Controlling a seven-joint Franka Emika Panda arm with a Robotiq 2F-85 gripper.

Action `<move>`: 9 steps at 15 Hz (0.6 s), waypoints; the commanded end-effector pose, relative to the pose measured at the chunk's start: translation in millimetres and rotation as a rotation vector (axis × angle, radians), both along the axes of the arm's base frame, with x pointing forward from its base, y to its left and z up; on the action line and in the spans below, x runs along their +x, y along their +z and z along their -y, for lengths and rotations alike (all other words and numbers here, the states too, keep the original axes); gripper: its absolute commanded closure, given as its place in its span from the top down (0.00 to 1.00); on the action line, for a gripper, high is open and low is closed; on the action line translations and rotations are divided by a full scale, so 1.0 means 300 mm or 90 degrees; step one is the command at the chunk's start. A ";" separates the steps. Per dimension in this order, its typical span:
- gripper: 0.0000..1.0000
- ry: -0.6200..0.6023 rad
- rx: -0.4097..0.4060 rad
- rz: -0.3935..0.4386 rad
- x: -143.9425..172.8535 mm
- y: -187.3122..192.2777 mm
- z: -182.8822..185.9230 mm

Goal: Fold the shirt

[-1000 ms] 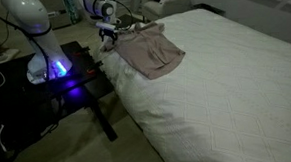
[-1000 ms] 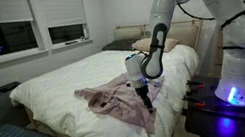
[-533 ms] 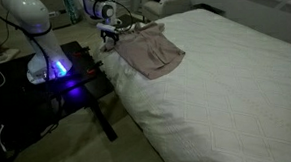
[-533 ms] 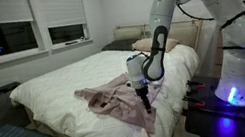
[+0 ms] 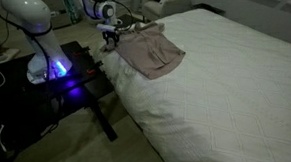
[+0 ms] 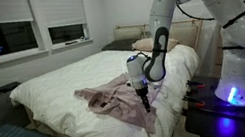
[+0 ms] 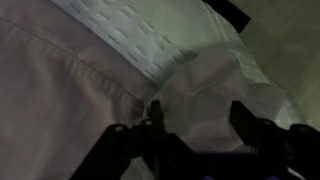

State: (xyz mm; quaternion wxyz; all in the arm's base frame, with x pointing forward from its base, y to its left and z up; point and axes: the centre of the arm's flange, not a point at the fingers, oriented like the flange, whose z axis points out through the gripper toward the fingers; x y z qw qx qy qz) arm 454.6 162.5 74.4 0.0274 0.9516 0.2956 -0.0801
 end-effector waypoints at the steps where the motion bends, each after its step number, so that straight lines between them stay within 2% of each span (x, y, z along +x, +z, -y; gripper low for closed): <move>1: 0.42 -0.005 -0.011 0.006 0.004 0.001 -0.006; 6: 0.05 -0.005 -0.010 0.002 0.010 0.009 -0.004; 7: 0.00 -0.004 -0.010 0.000 0.012 0.012 -0.004; 9: 0.00 -0.005 -0.009 -0.002 0.016 0.017 -0.002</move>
